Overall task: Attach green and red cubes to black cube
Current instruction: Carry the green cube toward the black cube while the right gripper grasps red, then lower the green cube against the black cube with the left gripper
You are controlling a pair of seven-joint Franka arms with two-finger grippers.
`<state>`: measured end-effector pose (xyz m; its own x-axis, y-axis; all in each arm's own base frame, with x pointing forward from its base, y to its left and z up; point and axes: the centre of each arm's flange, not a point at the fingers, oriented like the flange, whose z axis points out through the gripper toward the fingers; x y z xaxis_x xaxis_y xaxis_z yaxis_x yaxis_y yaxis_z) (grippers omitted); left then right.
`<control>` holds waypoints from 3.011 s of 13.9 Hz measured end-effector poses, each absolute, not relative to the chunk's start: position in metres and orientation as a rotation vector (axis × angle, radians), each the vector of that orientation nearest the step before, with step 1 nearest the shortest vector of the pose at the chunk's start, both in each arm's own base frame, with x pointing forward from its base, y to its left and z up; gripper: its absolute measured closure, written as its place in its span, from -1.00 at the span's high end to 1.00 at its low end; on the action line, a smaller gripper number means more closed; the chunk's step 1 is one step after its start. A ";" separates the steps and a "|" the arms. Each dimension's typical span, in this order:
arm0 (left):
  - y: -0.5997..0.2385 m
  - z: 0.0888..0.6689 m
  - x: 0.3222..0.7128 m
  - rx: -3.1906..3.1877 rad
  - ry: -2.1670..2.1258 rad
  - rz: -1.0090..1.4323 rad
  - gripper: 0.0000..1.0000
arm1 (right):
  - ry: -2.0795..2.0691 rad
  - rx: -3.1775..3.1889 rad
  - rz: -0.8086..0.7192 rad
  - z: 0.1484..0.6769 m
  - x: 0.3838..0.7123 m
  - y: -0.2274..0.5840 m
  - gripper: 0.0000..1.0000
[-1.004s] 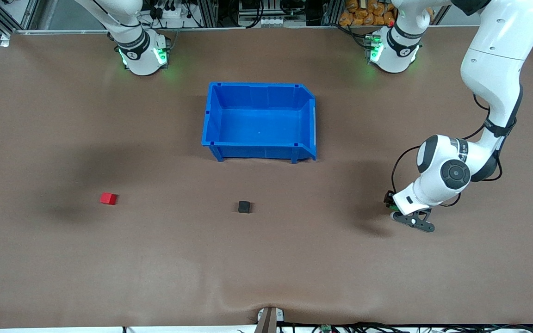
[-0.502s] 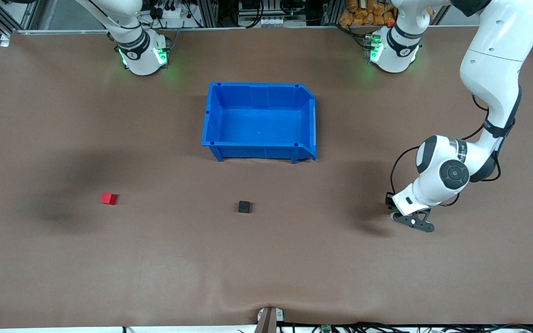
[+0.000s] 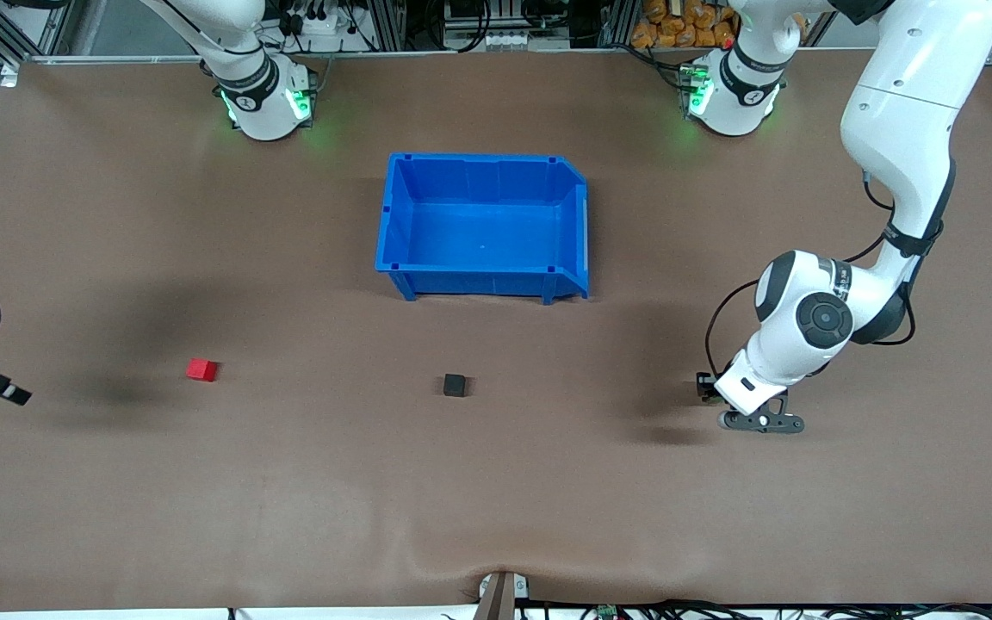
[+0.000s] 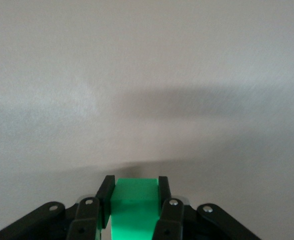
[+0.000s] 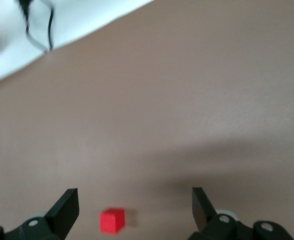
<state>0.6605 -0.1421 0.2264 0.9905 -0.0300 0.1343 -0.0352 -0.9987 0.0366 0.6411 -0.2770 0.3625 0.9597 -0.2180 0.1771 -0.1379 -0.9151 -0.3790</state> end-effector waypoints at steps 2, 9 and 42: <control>-0.158 0.235 0.662 3.067 0.104 0.222 -0.21 | 0.182 -2.725 -0.276 0.360 0.641 -0.269 1.00; -0.271 0.255 0.639 2.897 0.730 0.213 -0.21 | -0.028 -2.770 -0.101 0.315 0.664 -0.187 1.00; -0.524 0.185 0.594 2.173 1.895 -0.008 -0.21 | 0.255 -3.186 0.082 0.178 0.611 -0.045 0.17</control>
<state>0.5938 -0.5238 0.1848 0.1502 0.9736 -0.1716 0.9750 -0.1171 0.1887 0.6108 -0.0453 0.1778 0.9859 -0.1604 -0.0467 -0.1576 -0.9857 0.0599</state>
